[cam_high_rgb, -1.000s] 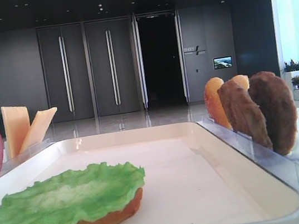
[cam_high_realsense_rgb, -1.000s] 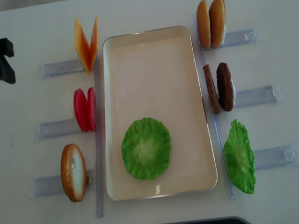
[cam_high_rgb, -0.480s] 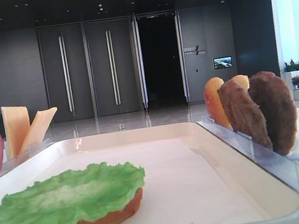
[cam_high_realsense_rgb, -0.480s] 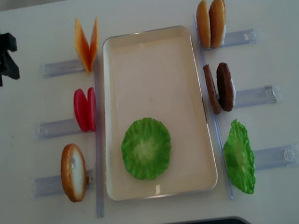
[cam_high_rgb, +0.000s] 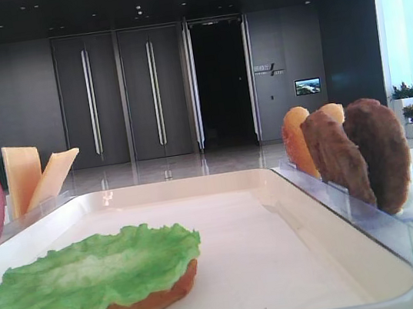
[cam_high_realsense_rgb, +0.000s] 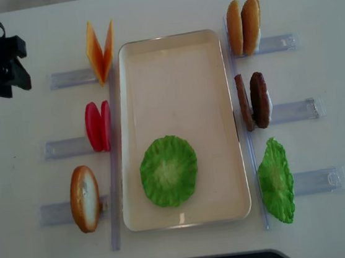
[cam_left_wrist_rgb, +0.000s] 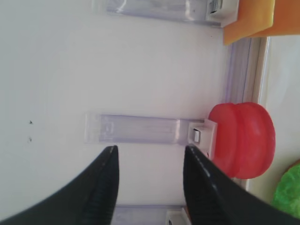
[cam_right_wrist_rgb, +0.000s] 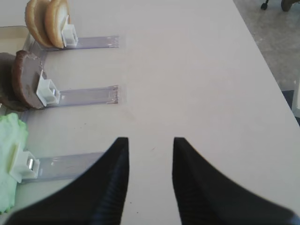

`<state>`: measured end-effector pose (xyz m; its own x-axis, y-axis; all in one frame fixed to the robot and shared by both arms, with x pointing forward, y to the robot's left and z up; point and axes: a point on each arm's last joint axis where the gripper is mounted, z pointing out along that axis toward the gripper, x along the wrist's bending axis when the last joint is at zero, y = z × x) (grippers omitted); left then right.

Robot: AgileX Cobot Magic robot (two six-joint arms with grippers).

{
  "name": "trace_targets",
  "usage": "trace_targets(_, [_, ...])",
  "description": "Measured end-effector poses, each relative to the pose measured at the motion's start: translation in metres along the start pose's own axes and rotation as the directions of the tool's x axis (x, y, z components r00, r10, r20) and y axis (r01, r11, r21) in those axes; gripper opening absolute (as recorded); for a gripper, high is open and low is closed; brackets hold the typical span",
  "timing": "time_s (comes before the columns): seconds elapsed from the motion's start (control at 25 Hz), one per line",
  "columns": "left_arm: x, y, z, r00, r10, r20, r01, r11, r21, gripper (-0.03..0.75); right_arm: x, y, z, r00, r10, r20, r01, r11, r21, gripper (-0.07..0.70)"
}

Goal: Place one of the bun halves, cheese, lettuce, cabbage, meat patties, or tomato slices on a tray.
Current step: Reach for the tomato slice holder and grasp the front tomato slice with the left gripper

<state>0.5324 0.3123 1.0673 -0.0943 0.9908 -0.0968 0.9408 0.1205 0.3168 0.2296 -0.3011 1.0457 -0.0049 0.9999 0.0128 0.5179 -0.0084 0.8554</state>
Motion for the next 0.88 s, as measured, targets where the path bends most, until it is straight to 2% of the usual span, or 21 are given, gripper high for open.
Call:
trace_targets(0.16, [-0.037, -0.004, 0.002, 0.997, 0.069, -0.018, -0.069, 0.998, -0.01, 0.348, 0.0, 0.0, 0.0, 1.0, 0.0, 0.0, 0.0, 1.0, 0.0, 0.253])
trace_targets(0.32, [-0.074, -0.01, 0.009, 0.997, 0.081, 0.011, -0.081, 0.997, -0.003, 0.348, 0.0, 0.0, 0.0, 1.0, 0.0, 0.0, 0.0, 1.0, 0.0, 0.253])
trace_targets(0.48, [-0.102, -0.018, 0.023, 0.995, 0.093, 0.029, -0.094, 0.995, 0.043, 0.348, 0.0, 0.0, 0.0, 1.0, 0.0, 0.0, 0.0, 1.0, 0.0, 0.253])
trace_targets(0.68, [-0.125, -0.026, 0.038, 0.993, 0.114, 0.035, -0.117, 0.99, 0.077, 0.348, 0.0, 0.0, 0.0, 1.0, 0.0, 0.0, 0.0, 1.0, 0.0, 0.253])
trace_targets(0.88, [-0.127, -0.026, 0.046, 0.995, 0.096, 0.024, -0.098, 0.991, 0.094, 0.349, 0.0, 0.0, 0.0, 1.0, 0.0, 0.0, 0.0, 1.0, 0.0, 0.253])
